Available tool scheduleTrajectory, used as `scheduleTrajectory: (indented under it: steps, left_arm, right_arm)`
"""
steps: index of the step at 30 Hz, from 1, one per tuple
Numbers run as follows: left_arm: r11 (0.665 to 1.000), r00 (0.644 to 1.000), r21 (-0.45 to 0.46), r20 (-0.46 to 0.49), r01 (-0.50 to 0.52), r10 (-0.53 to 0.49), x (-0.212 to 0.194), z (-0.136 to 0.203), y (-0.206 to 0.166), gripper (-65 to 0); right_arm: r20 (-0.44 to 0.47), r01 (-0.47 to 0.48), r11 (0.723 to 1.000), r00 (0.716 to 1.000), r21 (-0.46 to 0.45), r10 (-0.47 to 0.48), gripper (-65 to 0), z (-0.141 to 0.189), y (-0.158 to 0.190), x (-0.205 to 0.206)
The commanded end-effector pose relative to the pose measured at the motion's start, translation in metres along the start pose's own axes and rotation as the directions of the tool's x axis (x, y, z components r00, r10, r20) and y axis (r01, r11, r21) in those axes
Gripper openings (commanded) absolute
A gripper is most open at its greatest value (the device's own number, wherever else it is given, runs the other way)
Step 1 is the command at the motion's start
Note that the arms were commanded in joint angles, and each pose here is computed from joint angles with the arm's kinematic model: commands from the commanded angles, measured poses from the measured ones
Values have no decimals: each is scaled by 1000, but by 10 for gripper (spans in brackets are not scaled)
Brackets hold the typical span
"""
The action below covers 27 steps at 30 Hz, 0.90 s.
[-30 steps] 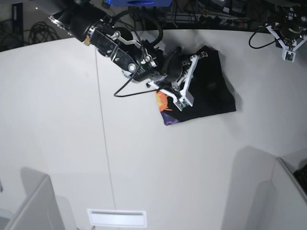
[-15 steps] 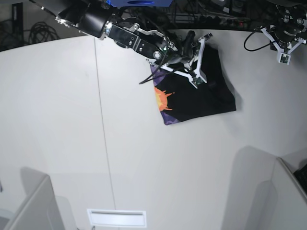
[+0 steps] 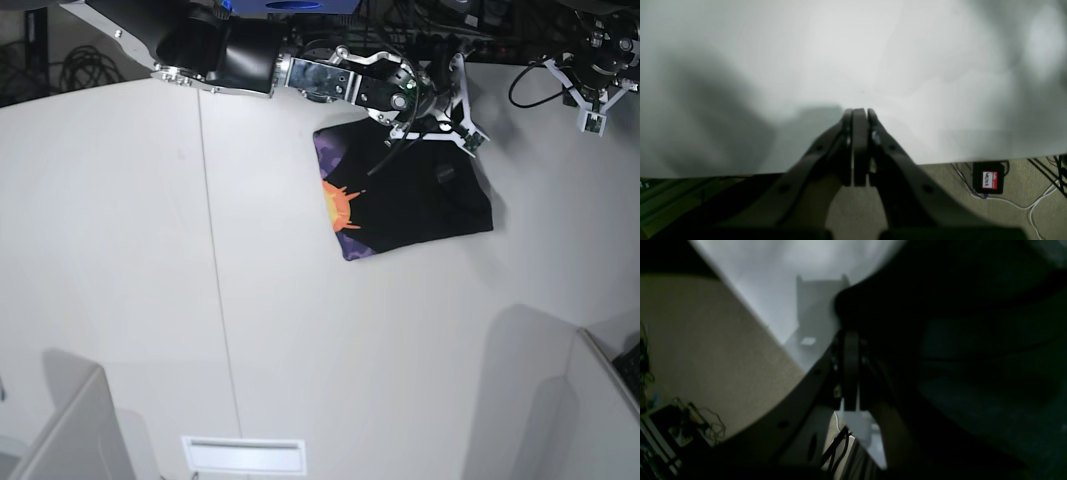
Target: Fold the T-shirt properly
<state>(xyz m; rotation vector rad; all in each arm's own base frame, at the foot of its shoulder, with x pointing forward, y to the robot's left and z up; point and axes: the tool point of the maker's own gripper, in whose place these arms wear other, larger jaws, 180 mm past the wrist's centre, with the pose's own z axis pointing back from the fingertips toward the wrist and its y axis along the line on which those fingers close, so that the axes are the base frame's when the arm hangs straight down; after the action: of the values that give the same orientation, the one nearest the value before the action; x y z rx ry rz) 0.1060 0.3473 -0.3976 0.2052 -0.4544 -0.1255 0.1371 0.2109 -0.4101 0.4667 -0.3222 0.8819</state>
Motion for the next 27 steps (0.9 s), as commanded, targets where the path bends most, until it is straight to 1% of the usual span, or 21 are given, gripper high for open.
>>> scheduleTrajectory:
  steps: [1,3,5,7,9,12,15,18,20,22,23,25,26,27]
  left_arm:
    - [1000,1000,21,13,13,-13,3,5,9,-650]
    - [999,999,20,24,25,-25,8,7,7,-650]
    - [999,999,17,47,27,-28,15,10,3,-650]
    - [1000,995,-21,103,-9,11,26,14,-6,-650]
    - [995,983,-86,170,-50,64,40,17,-18,-650]
    - [970,948,-209,263,-124,178,61,23,-35,-650]
    - [940,915,-302,312,-158,255,76,27,-51,-650]
    - [919,906,-367,325,-142,270,87,25,-73,-643]
    - [903,900,-403,323,-150,293,92,20,-88,-469]
    - [882,888,-433,311,-184,338,92,13,-98,-267]
    - [874,878,-445,316,-197,359,97,11,-101,-188]
    - [859,865,-463,315,-220,391,100,7,-107,-71]
    - [853,858,-470,316,-228,404,103,6,-110,-41]
    - [846,851,-480,320,-233,417,107,5,-113,-30]
  right_arm:
    - [75,-28,999,997,24,26,-650,13,10,27]
    - [96,-50,998,994,49,45,-650,28,18,31]
    - [110,-55,997,993,60,48,-650,46,15,31]
    - [159,-12,998,987,62,2,-650,66,2,42]
    - [211,63,997,975,47,-72,-650,84,-24,50]
    - [296,190,982,938,-9,-179,-650,112,-78,53]
    - [320,280,958,915,-63,-247,-650,124,-117,41]
    - [317,340,935,901,-100,-294,-650,127,-141,24]
    - [309,361,926,898,-112,-313,-650,127,-148,14]
    - [300,371,922,897,-111,-325,-650,125,-147,9]
    - [295,374,921,897,-108,-330,-650,123,-146,6]
    - [285,379,919,897,-106,-338,-650,121,-143,2]
    - [278,383,918,897,-104,-342,-650,119,-142,-1]
    - [271,384,917,899,-112,-343,-650,119,-144,-6]
